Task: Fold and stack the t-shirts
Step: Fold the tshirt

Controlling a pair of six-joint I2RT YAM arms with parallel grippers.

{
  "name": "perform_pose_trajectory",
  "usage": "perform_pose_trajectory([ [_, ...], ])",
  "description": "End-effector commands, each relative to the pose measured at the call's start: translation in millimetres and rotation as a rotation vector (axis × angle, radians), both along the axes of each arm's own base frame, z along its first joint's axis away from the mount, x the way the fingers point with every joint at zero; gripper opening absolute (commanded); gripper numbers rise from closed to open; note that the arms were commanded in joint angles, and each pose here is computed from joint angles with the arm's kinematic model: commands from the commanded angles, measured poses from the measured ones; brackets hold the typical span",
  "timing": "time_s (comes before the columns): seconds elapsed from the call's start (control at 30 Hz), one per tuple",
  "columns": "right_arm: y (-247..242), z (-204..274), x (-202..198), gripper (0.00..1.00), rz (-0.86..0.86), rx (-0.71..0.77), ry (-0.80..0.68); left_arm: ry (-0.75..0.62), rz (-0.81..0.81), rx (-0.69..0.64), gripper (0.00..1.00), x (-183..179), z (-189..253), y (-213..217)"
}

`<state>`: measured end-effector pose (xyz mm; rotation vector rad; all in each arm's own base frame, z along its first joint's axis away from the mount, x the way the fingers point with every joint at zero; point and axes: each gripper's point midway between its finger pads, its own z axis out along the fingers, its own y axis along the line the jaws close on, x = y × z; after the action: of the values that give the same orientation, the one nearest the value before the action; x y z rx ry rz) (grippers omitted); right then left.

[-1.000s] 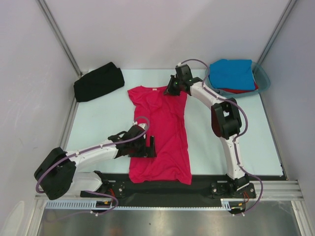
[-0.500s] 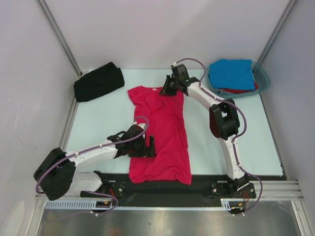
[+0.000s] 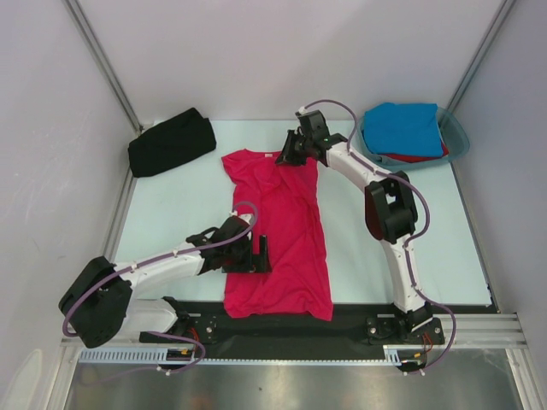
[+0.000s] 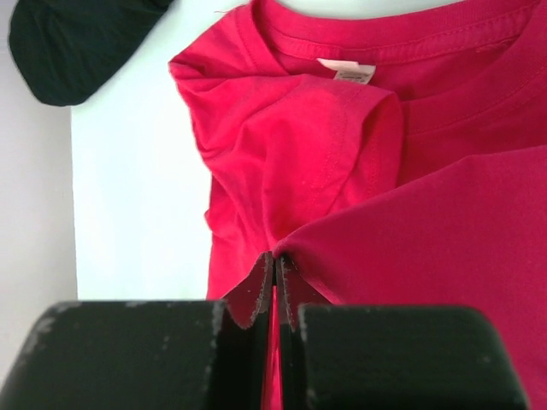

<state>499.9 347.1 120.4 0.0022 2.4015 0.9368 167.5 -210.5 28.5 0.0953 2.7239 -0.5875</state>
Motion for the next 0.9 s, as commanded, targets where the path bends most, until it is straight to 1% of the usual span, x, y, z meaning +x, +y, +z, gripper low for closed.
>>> perform_pose_trajectory([
  [0.0,4,75,-5,0.02,0.042,0.075,-0.147,0.009,0.006,0.068,1.0,1,-14,14],
  [0.13,-2,104,-13,0.02,0.048,0.092,-0.194,0.012,0.002,0.066,1.0,1,-14,13],
  [0.23,-8,113,-14,0.03,0.041,0.095,-0.212,0.016,0.002,0.065,1.0,1,-14,13],
  [0.33,-9,112,-14,0.02,0.052,0.119,-0.194,0.022,0.002,0.056,1.0,-1,-15,11],
  [0.43,-6,101,-11,0.02,0.061,0.127,-0.168,0.022,0.002,0.058,1.0,-1,-15,12],
  [0.7,7,38,-7,0.03,0.077,0.128,-0.034,0.028,0.001,0.065,1.0,-2,-17,13],
  [0.87,19,19,-11,0.04,0.119,0.147,0.012,0.033,-0.002,0.071,1.0,-2,-19,13],
])
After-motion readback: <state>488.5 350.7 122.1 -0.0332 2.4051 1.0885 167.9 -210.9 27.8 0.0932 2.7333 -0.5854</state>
